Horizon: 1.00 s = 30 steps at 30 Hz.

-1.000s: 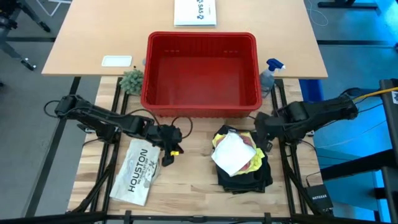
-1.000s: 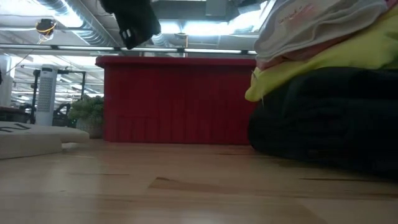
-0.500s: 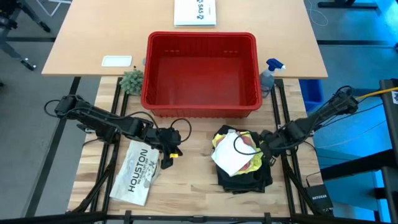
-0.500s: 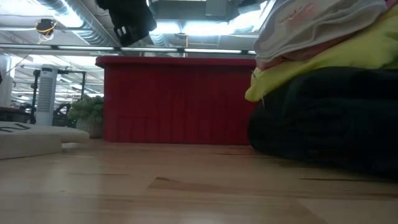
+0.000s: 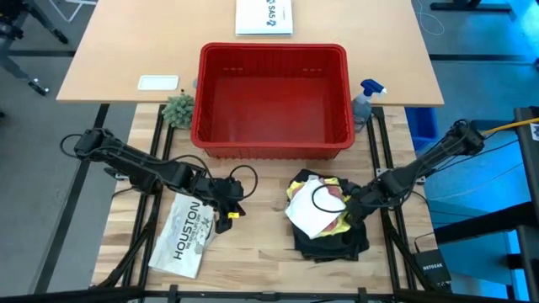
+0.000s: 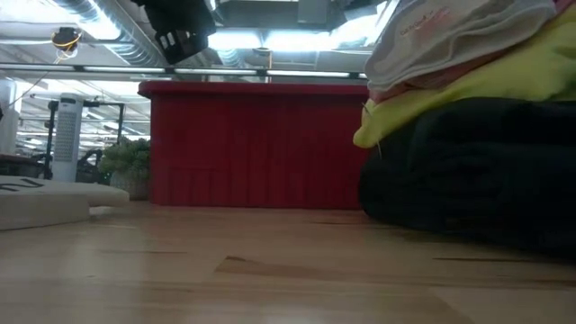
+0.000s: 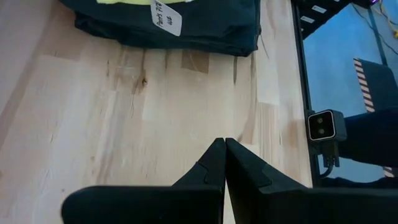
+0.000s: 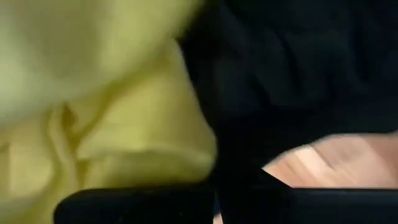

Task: Fold laundry
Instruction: Put the stacked clothes into the red bin

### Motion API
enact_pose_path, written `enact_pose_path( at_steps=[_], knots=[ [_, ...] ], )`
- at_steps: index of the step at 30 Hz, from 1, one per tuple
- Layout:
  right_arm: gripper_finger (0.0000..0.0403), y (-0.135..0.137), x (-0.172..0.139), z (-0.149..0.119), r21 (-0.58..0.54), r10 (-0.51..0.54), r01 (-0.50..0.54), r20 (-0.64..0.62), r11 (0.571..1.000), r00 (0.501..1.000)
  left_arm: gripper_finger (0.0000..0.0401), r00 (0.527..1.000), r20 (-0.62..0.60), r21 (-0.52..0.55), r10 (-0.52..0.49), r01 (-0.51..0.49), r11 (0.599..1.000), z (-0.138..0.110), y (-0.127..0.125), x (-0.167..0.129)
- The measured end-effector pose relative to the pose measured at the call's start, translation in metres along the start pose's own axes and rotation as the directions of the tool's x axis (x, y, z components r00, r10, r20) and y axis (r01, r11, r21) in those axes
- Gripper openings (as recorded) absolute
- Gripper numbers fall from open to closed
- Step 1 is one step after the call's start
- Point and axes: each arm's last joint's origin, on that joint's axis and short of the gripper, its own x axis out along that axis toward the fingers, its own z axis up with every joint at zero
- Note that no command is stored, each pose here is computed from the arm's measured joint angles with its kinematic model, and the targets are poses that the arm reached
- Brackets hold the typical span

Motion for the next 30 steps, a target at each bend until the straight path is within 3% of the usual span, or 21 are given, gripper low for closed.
enact_pose_path(
  at_steps=[12, 21, 30],
  knots=[
    [0.0, 0.032, 0.02, 0.014, -0.013, 0.171, -0.171, 0.13, 0.985, 0.977, 0.0, 0.999, -0.039, 0.025, 0.024, -0.023, 0.999, -0.004, 0.002, 0.0],
    [0.0, 0.062, 0.038, 0.038, -0.024, 0.341, -0.345, 0.227, 0.938, 0.912, 0.0, 0.999, -0.041, 0.035, 0.03, -0.028, 0.999, -0.004, 0.003, 0.0],
    [0.0, 0.097, 0.036, 0.073, -0.148, 0.324, -0.294, 0.267, 0.944, 0.908, 0.0, 0.995, -0.083, 0.054, 0.063, -0.059, 0.997, -0.008, 0.005, -0.001]
  ],
)
